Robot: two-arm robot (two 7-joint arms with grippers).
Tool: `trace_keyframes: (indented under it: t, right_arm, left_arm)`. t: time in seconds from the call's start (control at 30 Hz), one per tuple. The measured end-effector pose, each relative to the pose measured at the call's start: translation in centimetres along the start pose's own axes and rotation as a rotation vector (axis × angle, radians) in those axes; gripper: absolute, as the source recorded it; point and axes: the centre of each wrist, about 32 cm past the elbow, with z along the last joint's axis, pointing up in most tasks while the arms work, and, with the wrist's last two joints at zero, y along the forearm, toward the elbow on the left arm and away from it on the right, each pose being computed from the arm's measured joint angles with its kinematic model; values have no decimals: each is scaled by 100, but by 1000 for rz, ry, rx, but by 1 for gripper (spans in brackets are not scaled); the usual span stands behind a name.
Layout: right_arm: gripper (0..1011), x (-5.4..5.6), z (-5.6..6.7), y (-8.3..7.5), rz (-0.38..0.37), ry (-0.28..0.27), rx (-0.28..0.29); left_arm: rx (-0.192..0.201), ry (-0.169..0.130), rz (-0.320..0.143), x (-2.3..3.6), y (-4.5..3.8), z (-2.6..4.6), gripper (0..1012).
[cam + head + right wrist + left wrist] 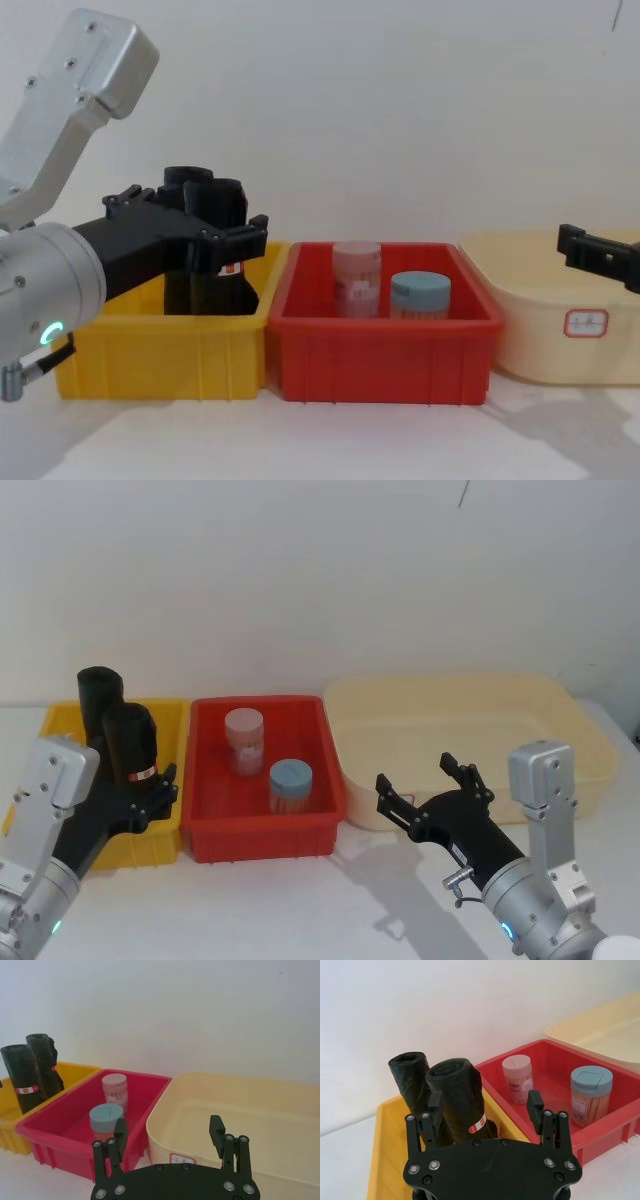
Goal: Pick up the garbage bag with the one hand and transfer it to the other hand.
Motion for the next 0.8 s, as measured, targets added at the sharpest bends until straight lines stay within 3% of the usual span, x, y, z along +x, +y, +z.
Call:
trace_keyframes:
  t: [0.8]
  right_arm:
    - [1001,0,0,0,0,0,0]
  left_arm:
    - [0,0,0,0,0,0,1001]
